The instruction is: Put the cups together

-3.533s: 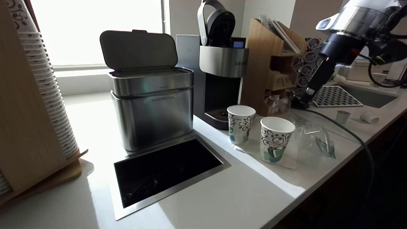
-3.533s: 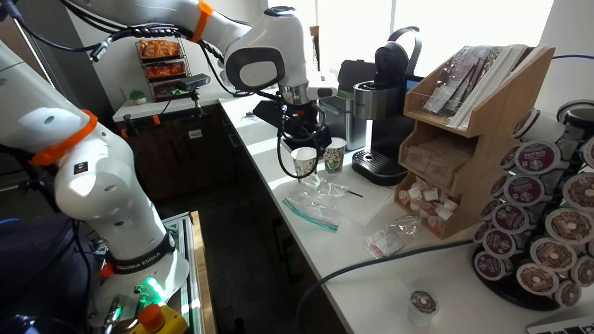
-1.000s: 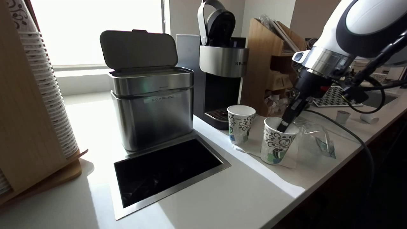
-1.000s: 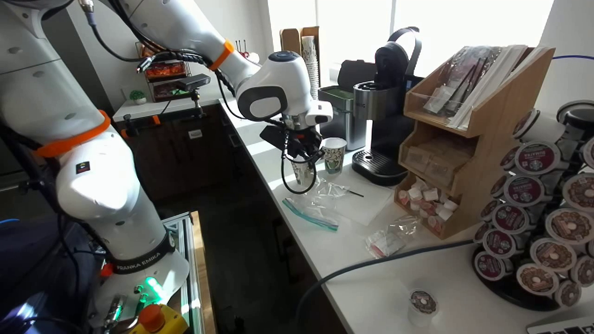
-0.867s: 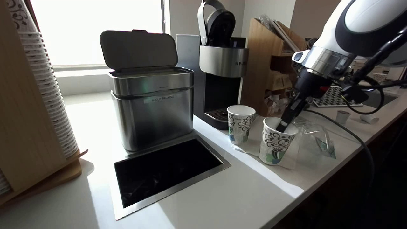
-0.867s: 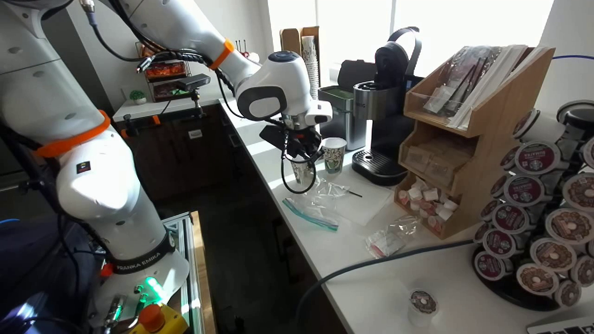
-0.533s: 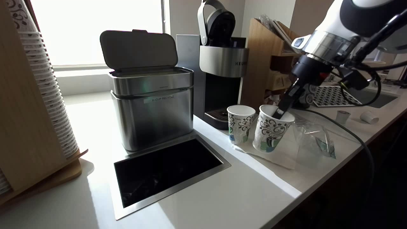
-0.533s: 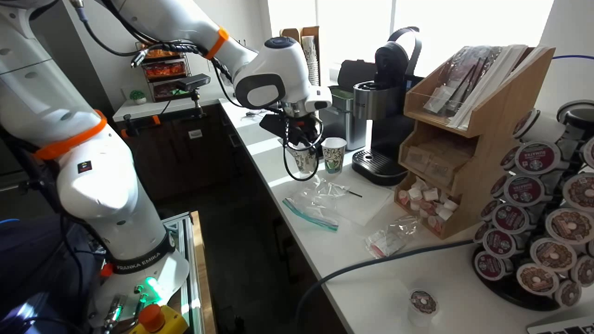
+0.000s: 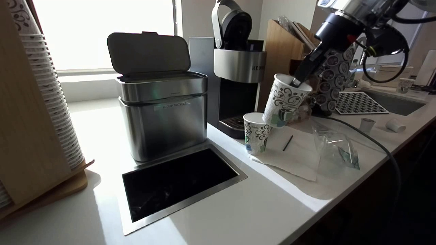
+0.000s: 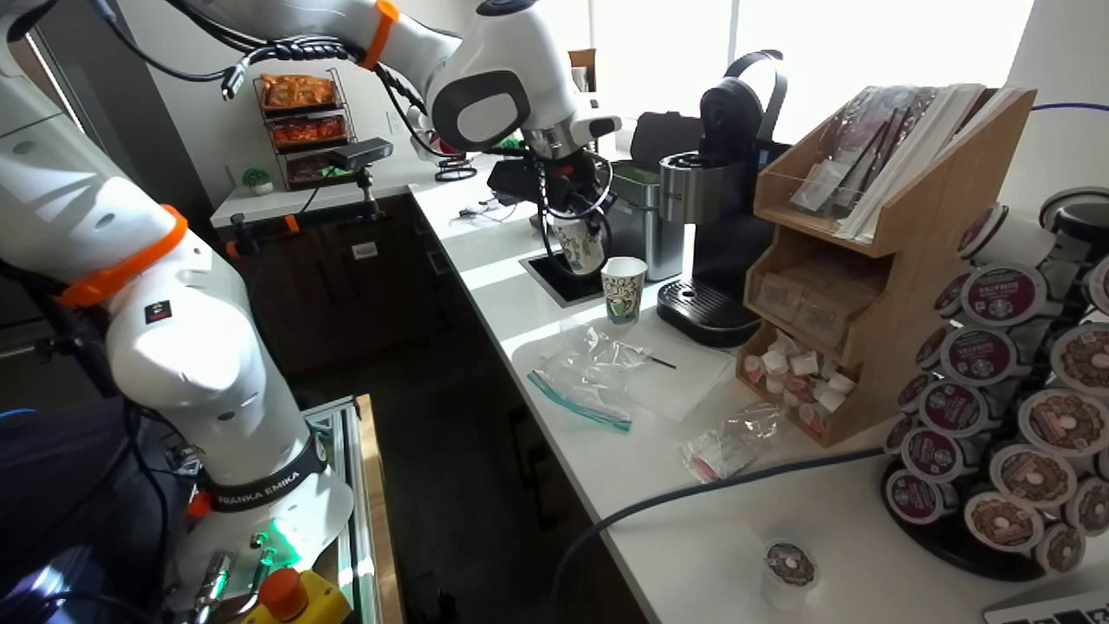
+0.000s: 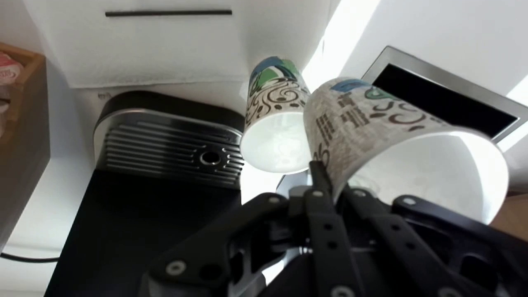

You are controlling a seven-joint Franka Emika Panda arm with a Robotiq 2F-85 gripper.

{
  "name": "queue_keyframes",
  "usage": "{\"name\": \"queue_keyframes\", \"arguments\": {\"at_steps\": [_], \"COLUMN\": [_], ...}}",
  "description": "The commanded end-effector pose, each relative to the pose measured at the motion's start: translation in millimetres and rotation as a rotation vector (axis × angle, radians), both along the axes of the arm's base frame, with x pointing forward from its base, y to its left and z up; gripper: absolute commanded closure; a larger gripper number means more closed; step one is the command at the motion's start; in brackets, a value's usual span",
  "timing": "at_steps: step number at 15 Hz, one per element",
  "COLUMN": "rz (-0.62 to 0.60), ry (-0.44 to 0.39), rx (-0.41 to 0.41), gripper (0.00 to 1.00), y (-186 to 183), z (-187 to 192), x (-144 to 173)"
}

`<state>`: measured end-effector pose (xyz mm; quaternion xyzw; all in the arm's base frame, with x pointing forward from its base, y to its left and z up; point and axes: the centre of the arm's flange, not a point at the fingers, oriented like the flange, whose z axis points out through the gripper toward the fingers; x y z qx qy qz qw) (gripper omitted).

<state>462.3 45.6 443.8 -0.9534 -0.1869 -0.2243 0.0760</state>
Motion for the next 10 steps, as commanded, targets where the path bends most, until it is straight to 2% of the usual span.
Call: {"name": "queue_keyframes", "arguments": {"at_steps": [1, 3, 10], "rz": [-0.001, -0.005, -0.029], "ry": [-0.016, -0.033, -0.012], "rx": [-0.007, -0.006, -0.006], "gripper": [0.99, 0.99, 0.99], "y": [1.7, 0.9, -4.9], "z": [17.9, 22.4, 13.1], "x": [8.3, 15.5, 46.4]}}
